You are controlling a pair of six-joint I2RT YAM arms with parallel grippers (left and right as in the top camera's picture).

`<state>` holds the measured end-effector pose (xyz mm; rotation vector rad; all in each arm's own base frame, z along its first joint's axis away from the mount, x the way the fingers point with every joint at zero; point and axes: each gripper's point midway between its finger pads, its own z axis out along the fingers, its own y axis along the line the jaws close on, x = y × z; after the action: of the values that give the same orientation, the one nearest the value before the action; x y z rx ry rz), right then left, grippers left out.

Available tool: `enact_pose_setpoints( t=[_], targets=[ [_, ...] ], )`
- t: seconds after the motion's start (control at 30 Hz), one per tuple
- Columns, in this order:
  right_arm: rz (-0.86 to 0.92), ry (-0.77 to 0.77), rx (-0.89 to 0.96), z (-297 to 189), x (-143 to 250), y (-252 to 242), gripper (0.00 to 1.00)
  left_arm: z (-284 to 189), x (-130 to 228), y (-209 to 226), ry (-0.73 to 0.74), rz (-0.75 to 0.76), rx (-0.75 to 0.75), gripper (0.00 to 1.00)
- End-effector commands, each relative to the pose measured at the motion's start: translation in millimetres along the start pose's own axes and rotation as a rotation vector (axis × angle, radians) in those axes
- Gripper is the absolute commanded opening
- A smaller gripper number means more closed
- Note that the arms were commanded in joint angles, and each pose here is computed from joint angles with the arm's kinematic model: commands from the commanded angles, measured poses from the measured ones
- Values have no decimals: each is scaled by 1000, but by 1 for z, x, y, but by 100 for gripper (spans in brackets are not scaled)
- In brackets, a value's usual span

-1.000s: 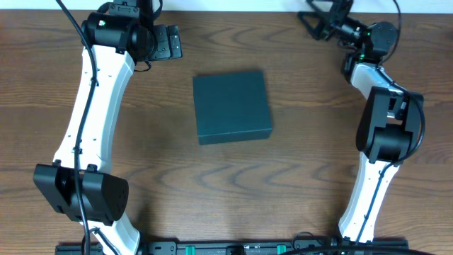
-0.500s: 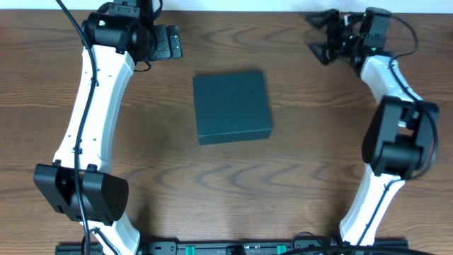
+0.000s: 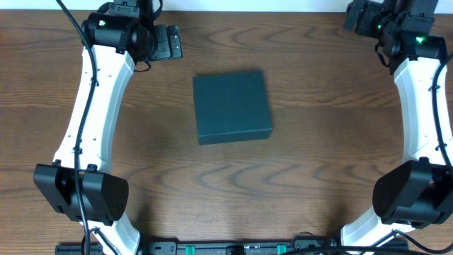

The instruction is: Pack container

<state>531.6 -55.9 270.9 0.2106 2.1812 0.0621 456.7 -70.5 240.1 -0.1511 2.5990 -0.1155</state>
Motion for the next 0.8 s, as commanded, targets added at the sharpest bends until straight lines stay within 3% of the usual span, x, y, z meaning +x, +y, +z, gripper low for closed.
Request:
enact_pose_setpoints(
  t=[0.0,0.77],
  targets=[
    [-145,36,49,5,10,-4,99,0,-2,3,-4,7,-10,99],
    [-143,62,49,5,16,-4,99,0,-2,3,-3,7,-10,99]
  ],
)
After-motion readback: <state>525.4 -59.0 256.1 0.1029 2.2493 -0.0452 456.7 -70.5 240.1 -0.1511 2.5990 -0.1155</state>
